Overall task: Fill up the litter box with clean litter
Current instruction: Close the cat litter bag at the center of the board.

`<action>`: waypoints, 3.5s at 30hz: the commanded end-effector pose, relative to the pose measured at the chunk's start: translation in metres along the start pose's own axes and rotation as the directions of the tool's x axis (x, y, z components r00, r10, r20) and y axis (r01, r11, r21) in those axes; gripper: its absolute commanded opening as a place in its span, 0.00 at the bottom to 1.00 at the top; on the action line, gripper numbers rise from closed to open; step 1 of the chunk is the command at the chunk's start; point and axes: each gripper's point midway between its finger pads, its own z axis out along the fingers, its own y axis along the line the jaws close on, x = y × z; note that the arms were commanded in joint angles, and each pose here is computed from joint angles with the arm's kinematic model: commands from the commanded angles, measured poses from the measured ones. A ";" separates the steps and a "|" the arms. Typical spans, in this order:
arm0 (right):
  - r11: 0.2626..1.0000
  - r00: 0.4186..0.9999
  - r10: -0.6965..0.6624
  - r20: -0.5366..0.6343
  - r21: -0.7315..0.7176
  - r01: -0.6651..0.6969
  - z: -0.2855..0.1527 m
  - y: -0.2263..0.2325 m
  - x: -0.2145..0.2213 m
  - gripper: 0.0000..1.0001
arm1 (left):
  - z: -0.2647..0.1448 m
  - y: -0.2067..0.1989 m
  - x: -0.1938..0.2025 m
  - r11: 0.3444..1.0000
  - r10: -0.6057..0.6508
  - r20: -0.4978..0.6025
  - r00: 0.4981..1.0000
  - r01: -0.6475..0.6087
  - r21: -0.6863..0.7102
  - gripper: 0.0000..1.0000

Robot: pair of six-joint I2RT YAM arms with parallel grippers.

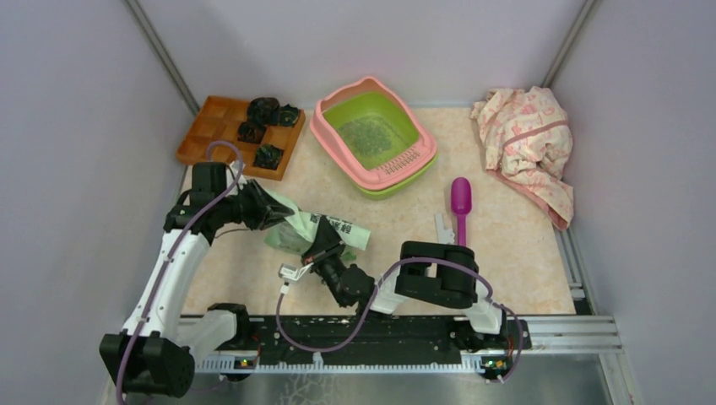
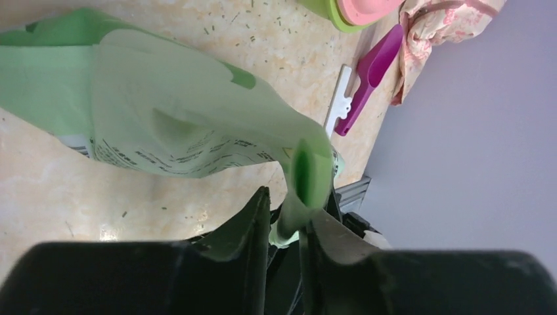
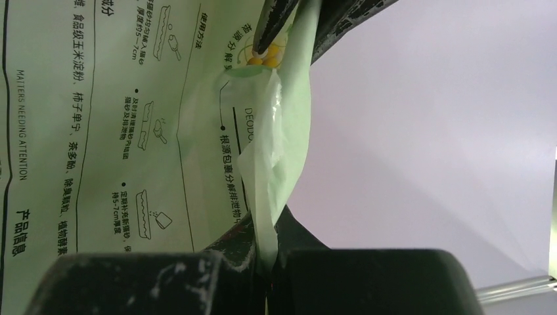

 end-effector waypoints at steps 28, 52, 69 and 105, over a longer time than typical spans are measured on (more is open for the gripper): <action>0.240 0.650 0.693 -0.313 -0.750 -0.617 -0.074 -0.065 -0.047 0.29 | -0.008 -0.008 -0.036 0.915 0.119 0.526 0.842 -0.298 0.270 0.00; -0.361 0.466 0.615 -0.636 -0.752 -0.551 -0.007 -0.046 -0.004 0.53 | -0.024 -0.003 -0.053 0.892 0.337 0.587 0.736 -0.448 0.050 0.00; -0.323 0.502 0.632 -0.591 -0.789 -0.522 0.028 -0.018 -0.001 0.80 | -0.022 -0.006 -0.050 0.886 0.338 0.577 0.744 -0.457 0.071 0.00; -0.360 0.523 0.561 -0.642 -0.758 -0.544 0.042 0.037 -0.025 0.00 | -0.047 0.002 -0.081 0.951 0.287 0.623 0.727 -0.297 -0.091 0.77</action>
